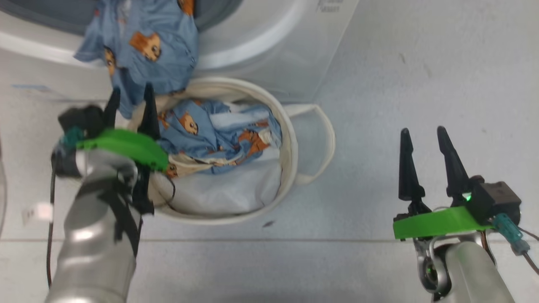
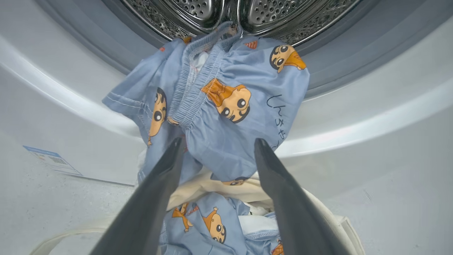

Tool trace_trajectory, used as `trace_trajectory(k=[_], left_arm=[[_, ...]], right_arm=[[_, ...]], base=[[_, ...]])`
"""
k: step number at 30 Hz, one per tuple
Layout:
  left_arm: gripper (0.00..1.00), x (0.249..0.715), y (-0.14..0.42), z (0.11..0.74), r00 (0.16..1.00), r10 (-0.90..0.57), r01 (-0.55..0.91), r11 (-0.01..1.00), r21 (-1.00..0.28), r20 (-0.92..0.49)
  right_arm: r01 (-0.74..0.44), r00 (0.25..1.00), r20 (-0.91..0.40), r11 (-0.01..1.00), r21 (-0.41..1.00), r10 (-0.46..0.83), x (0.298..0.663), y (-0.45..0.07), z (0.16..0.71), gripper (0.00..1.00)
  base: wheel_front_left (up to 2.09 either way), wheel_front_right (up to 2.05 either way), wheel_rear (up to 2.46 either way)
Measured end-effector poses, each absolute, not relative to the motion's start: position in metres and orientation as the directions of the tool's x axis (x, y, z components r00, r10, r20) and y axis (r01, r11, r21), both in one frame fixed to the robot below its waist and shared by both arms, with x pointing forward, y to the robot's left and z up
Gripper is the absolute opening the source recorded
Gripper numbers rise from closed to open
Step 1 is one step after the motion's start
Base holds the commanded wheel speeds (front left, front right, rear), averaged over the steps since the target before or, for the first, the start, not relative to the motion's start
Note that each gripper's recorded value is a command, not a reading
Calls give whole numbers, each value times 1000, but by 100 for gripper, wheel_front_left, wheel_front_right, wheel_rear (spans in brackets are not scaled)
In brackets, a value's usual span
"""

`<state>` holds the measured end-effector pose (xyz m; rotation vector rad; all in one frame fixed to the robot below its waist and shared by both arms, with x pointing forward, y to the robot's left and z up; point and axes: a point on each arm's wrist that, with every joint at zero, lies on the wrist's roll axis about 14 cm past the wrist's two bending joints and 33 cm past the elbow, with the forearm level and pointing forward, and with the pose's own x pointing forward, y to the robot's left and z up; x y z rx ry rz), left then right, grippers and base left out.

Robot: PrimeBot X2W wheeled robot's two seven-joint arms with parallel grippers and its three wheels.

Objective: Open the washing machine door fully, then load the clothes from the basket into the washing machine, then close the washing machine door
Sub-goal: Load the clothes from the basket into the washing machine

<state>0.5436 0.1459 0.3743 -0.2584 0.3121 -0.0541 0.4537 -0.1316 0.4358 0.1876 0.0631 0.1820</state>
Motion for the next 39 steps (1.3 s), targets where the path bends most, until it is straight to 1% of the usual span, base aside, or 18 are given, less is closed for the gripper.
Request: trace_trajectory(k=[4,7,9,10,15,19,25,27,28,35,39], left_arm=[[100,567,137,356,934,-111,24,968,-250,-339],[100,575,138,336,913,-86,0,977,-212,-399],[100,577,142,322,895,-48,-37,983,-180,-444],[100,581,148,313,883,-9,-64,988,-137,-470],[100,604,162,310,882,77,-113,992,-49,-464],[100,613,159,298,871,76,-138,986,-94,-486],[100,622,155,284,857,68,-148,982,-118,-511],[100,627,152,285,862,49,-146,977,-156,-505],[0,629,149,286,865,33,-142,973,-181,-501],[0,630,140,299,882,-35,-87,968,-235,-470],[0,629,132,319,908,-88,-25,965,-263,-410]], right_arm=[[-168,979,-85,967,191,187,461,-132,416,100],[-168,977,-97,967,192,189,466,-132,407,100],[-165,977,-103,968,190,187,469,-133,403,100],[-159,977,-112,969,187,181,470,-135,399,100],[-147,974,-143,971,186,175,472,-138,384,100],[-152,974,-141,971,185,179,481,-137,378,100],[-154,969,-165,972,179,184,484,-137,364,100],[-153,968,-172,972,181,185,484,-136,360,100],[-154,967,-174,971,182,186,484,-136,359,100],[-169,967,-158,969,182,199,485,-131,365,100],[-182,968,-139,966,184,208,486,-127,374,100]], base=[[0,0,0],[0,0,0],[0,0,0],[0,0,0],[0,0,0],[0,0,0],[0,0,0],[0,0,0],[0,0,0],[0,0,0],[0,0,0]])
